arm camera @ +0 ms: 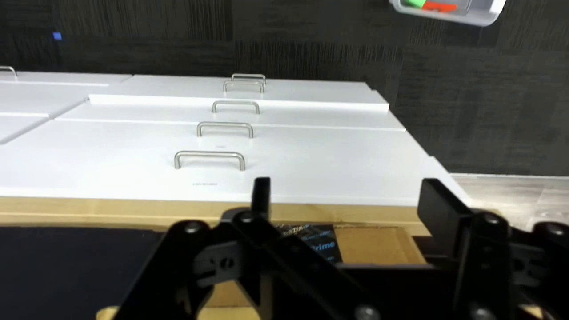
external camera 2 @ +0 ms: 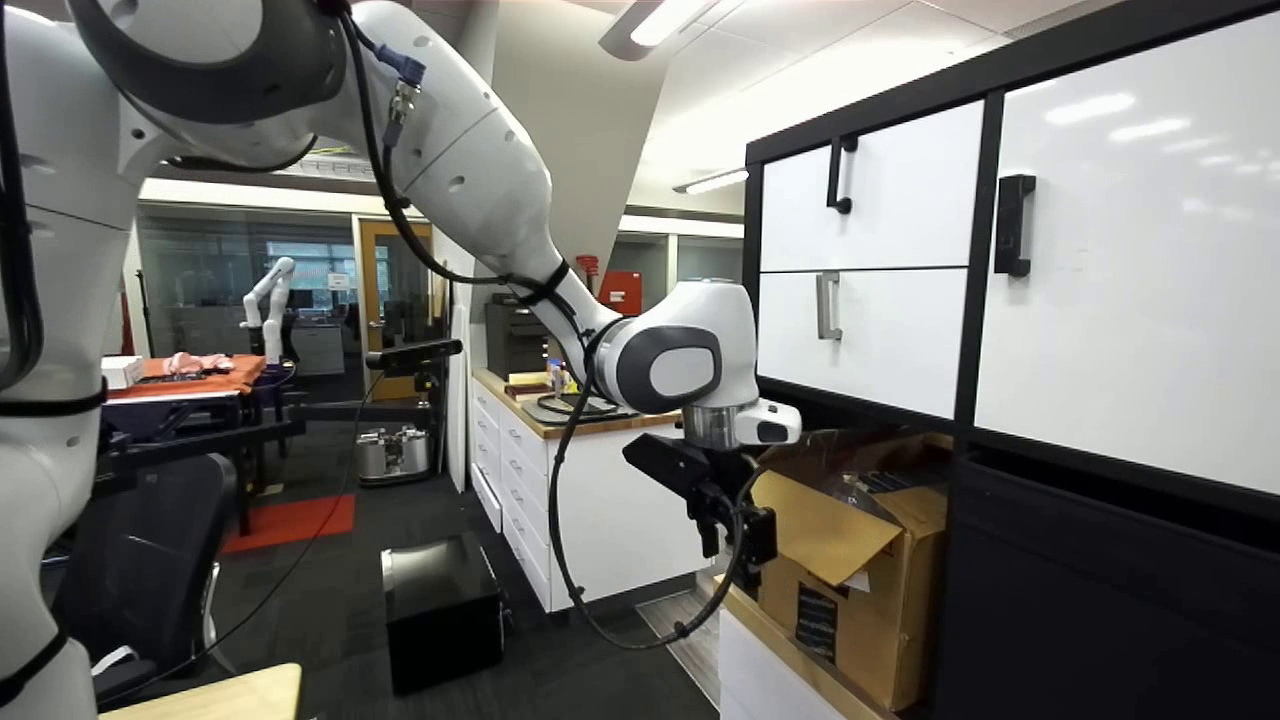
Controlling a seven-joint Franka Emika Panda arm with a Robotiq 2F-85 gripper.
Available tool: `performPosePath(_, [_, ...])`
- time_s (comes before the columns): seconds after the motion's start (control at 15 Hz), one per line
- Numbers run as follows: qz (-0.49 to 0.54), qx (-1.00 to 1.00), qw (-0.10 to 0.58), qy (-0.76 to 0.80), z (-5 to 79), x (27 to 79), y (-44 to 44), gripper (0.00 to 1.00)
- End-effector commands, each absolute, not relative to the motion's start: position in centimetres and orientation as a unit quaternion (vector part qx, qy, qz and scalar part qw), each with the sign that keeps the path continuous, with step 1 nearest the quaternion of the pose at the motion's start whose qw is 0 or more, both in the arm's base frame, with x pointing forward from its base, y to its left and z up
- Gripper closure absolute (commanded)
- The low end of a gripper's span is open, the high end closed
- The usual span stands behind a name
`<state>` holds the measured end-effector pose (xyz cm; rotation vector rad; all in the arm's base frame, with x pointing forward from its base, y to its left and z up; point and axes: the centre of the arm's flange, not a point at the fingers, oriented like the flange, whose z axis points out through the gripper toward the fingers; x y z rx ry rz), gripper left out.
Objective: Slide the box inwards
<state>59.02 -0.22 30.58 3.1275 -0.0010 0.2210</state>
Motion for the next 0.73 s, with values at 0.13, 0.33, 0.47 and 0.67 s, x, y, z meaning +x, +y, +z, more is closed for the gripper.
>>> performPosePath(0.13, [-0.024, 1.0, -0.002, -0.001, 35.1, 55.6, 2.1, 0.0])
performPosePath(0.33, [-0.043, 0.999, -0.003, -0.007, 36.4, 54.3, 2.4, 0.0])
performPosePath(0.47, [-0.036, 0.999, -0.006, 0.004, 35.2, 55.5, 2.4, 0.0])
performPosePath(0.67, [-0.037, 0.999, -0.006, 0.005, 35.2, 55.4, 2.5, 0.0])
